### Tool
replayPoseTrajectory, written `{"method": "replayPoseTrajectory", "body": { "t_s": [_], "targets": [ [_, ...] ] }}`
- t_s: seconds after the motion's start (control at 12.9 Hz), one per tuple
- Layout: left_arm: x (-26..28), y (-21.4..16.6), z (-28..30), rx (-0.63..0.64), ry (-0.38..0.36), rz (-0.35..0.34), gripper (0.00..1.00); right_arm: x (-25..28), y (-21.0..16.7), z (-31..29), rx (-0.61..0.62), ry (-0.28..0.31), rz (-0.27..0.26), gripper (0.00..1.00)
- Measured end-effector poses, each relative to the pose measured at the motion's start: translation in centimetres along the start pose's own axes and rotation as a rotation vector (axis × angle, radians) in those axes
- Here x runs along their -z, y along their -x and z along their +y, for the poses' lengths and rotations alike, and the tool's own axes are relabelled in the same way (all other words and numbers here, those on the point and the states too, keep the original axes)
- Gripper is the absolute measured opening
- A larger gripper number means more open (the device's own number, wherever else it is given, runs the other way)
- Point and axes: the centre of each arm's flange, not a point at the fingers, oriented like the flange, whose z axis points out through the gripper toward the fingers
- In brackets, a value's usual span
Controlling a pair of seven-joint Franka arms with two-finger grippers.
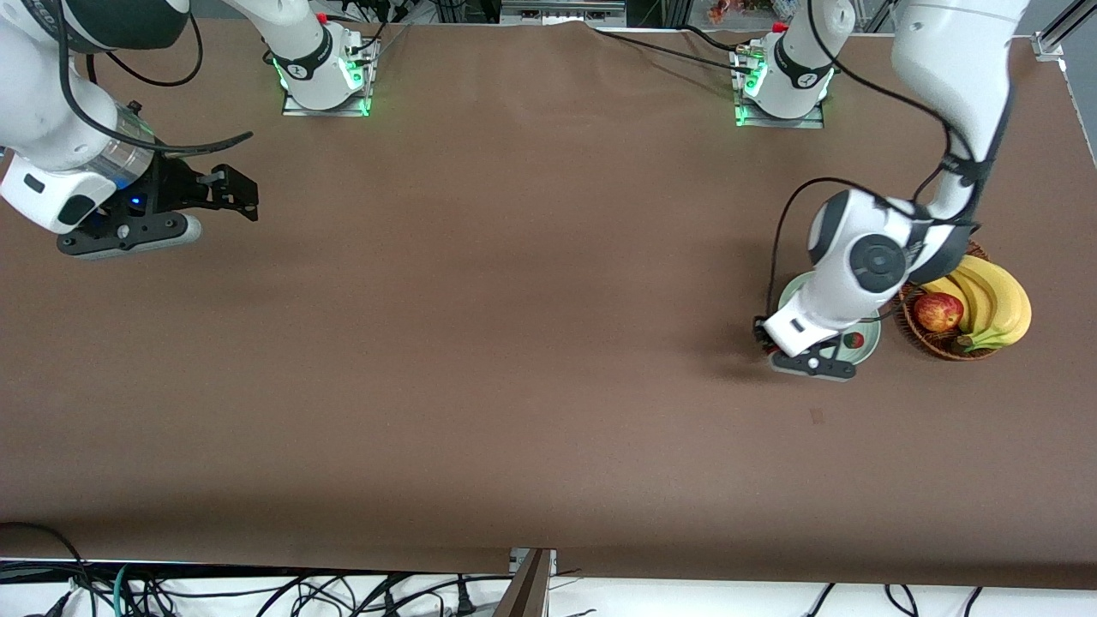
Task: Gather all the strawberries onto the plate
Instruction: 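Carry the third strawberry to the plate and open the left gripper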
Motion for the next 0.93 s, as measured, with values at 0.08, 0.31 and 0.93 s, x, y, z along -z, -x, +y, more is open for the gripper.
{"method": "replayPoseTrajectory", "body": {
  "t_s": [0.08,0.31,0.93],
  "targets": [
    [-0.2,1.3,-1.7,-0.032,0.003,-0.021,0.36,0.0,0.0,-0.3,0.005,0.0,0.002,1.0],
    [-2.2,4.3,-5.0,-0.09,0.007,-0.084,0.36,0.1,-0.1,-0.5,0.009,0.0,0.012,1.0],
    [-3.3,5.4,-5.5,-0.062,0.04,-0.096,0.36,0.4,0.0,-1.2,0.022,0.0,0.015,1.0]
  ]
}}
